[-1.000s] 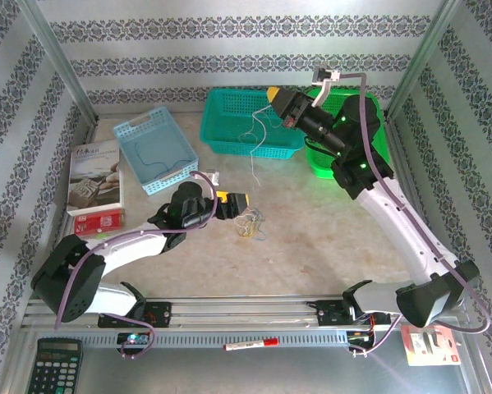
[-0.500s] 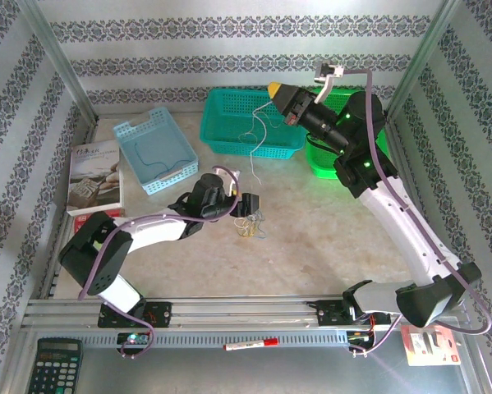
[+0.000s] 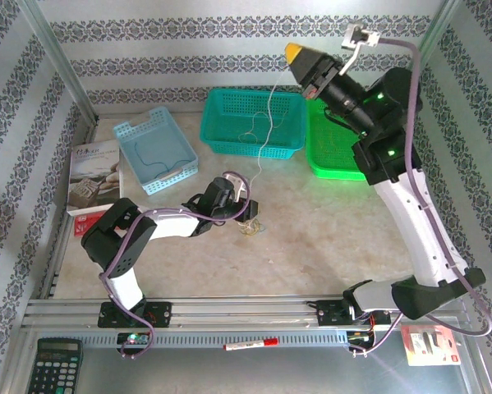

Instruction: Untangle the cables

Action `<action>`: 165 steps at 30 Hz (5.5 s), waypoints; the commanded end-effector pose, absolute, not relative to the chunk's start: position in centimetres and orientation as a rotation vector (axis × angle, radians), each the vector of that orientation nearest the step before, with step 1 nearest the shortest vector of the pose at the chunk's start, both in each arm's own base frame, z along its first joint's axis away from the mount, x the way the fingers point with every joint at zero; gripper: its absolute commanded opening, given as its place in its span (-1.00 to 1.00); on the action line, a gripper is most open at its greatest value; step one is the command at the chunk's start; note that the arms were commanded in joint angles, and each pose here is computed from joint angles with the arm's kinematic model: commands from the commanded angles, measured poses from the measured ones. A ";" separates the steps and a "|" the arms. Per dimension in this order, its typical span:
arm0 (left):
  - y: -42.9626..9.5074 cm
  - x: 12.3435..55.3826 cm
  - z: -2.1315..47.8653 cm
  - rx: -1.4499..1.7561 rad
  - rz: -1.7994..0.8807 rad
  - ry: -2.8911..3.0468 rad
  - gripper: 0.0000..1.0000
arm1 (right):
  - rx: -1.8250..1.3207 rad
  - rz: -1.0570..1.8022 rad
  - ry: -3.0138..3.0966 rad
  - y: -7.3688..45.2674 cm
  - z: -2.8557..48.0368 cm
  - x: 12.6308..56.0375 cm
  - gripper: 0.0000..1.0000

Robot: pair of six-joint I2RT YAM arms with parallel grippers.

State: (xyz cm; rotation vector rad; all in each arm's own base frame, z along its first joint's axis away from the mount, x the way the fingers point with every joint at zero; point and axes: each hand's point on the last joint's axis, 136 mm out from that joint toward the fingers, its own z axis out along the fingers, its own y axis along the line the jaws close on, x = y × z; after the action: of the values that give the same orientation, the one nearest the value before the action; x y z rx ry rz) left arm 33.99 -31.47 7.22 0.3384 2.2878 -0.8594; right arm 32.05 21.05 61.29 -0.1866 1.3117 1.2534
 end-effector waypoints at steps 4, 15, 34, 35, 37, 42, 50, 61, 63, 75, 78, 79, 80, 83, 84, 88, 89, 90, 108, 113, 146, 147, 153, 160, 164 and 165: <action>-31.6 32.9 5.8 0.344 -0.883 2.306 -0.21 | -0.197 1.227 1.195 19.1 66.0 31.4 -1.00; -31.1 32.0 5.0 0.337 -0.889 2.327 -0.14 | -0.206 1.210 1.084 17.8 70.6 30.8 -1.00; -30.7 31.4 4.6 0.311 -0.904 2.335 -0.06 | -0.171 1.136 0.932 13.7 76.4 29.4 -1.00; -30.7 31.4 4.5 0.310 -0.902 2.337 -0.06 | -0.173 1.134 0.929 13.6 76.5 29.4 -1.00; -30.7 31.4 4.5 0.307 -0.902 2.337 -0.06 | -0.167 1.127 0.926 13.4 76.5 29.5 -1.00; -30.6 31.3 4.2 0.304 -0.901 2.347 -0.04 | -0.146 1.106 0.878 12.1 77.7 28.8 -1.00; -30.5 31.1 3.9 0.293 -0.907 2.351 0.05 | -0.121 1.063 0.805 9.9 79.4 27.4 -1.00; -30.4 31.0 3.7 0.292 -0.903 2.359 0.18 | -0.102 0.946 0.739 7.7 80.8 24.9 -1.00; -30.3 31.0 3.6 0.293 -0.900 2.362 0.22 | -0.100 0.928 0.733 7.4 80.9 24.6 -1.00; -31.1 31.1 5.5 0.305 -0.956 2.319 0.40 | -0.146 0.985 0.820 8.5 79.3 26.4 -1.00; -31.4 31.2 7.2 0.305 -0.985 2.281 0.47 | -0.179 1.032 0.889 9.7 77.6 27.6 -1.00; -31.4 31.2 7.8 0.308 -0.995 2.269 0.49 | -0.185 1.035 0.911 10.0 77.1 28.0 -1.00; -31.4 31.2 8.3 0.308 -1.002 2.257 0.52 | -0.188 1.033 0.924 10.1 76.6 28.2 -1.00; -31.4 31.1 10.0 0.316 -1.014 2.224 0.58 | -0.196 1.027 0.948 10.5 75.7 28.4 -1.00; -31.3 31.1 10.4 0.318 -1.015 2.218 0.60 | -0.199 1.028 0.953 10.6 75.6 28.4 -1.00; -30.9 30.7 11.7 0.341 -1.003 2.198 0.67 | -0.214 1.044 0.966 11.1 75.2 28.6 -1.00; -30.8 30.6 12.0 0.347 -0.994 2.194 0.69 | -0.218 1.044 0.967 11.1 75.2 28.5 -1.00; -30.6 30.5 12.4 0.354 -0.986 2.188 0.70 | -0.221 1.047 0.968 11.2 75.2 28.5 -1.00; -32.8 33.3 15.4 0.642 -0.817 2.101 0.71 | -0.248 1.082 0.990 12.9 74.3 27.9 -1.00; -33.6 34.2 14.8 0.677 -0.795 2.104 0.69 | -0.253 1.086 0.992 13.1 74.3 27.7 -1.00; -32.5 35.5 23.1 0.803 -0.506 1.990 -1.00 | -0.213 1.057 1.054 13.0 71.2 28.8 -1.00; -32.6 35.1 22.0 0.865 -0.471 2.027 -1.00 | -0.212 1.056 1.058 13.1 71.0 28.9 -1.00; -31.6 34.7 16.7 0.992 -0.082 2.063 -1.00 | -0.198 1.063 1.091 13.1 69.3 29.5 -1.00; -26.6 38.4 14.9 0.815 0.495 2.051 -1.00 | -0.147 1.067 1.152 13.0 65.6 30.6 -1.00; -26.6 38.7 15.7 0.795 0.556 1.996 -1.00 | -0.112 1.074 1.188 12.9 63.1 31.3 -1.00; -27.3 38.4 15.4 0.849 0.525 1.982 -1.00 | -0.106 1.077 1.196 12.8 62.6 31.4 -1.00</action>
State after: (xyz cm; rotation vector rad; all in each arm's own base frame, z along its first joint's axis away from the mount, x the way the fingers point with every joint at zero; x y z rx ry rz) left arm 38.04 -27.55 12.83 0.8575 2.0757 0.4174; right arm 32.36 13.09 62.01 -0.1045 1.2501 1.0766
